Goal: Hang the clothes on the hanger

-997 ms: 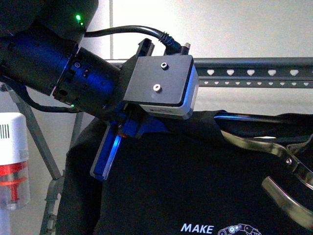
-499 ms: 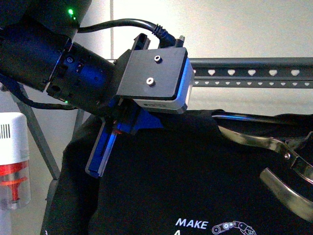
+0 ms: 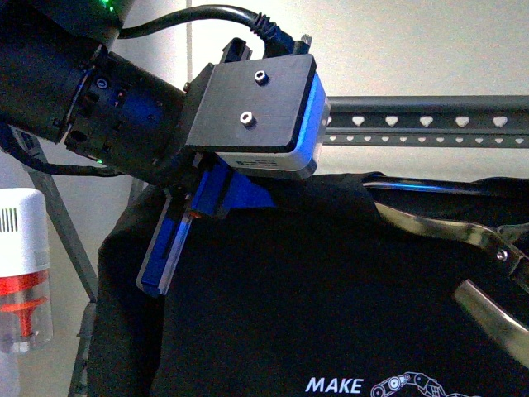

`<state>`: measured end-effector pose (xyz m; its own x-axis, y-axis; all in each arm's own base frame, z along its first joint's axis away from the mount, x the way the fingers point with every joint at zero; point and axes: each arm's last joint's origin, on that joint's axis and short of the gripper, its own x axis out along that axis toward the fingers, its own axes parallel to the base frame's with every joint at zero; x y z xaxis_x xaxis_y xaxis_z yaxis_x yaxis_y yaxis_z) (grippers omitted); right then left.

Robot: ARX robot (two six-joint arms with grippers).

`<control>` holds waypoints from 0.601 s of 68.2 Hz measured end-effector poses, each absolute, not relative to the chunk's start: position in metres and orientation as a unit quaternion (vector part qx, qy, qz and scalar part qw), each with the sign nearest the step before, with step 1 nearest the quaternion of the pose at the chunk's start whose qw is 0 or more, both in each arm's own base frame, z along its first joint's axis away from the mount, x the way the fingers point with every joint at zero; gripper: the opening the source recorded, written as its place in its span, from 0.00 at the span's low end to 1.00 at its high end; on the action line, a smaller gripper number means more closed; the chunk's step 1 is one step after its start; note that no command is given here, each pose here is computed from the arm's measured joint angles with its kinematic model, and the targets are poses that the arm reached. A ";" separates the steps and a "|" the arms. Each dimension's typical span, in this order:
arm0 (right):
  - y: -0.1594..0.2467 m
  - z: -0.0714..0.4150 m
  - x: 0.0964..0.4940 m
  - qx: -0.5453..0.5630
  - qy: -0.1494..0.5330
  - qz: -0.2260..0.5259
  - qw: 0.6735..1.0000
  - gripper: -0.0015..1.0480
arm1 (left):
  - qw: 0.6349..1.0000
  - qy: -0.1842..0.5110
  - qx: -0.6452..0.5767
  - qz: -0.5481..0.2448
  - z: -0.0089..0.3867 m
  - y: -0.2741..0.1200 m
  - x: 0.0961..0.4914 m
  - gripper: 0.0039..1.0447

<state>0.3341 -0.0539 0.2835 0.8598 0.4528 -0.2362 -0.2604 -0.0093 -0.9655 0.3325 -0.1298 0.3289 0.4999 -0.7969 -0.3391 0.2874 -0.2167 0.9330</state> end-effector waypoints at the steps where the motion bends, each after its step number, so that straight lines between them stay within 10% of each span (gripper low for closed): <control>1: -0.054 0.283 0.334 -0.663 -0.072 0.255 0.700 0.52 | 0.593 -0.201 0.632 -0.458 0.329 -0.129 0.332 0.04; 24: -0.056 0.283 0.334 -0.649 -0.068 0.271 0.708 0.09 | 0.598 -0.202 0.626 -0.458 0.324 -0.123 0.331 0.05; 41: -0.062 0.281 0.333 -0.627 -0.033 0.275 0.728 0.09 | 0.594 -0.224 0.625 -0.454 0.326 -0.121 0.327 0.45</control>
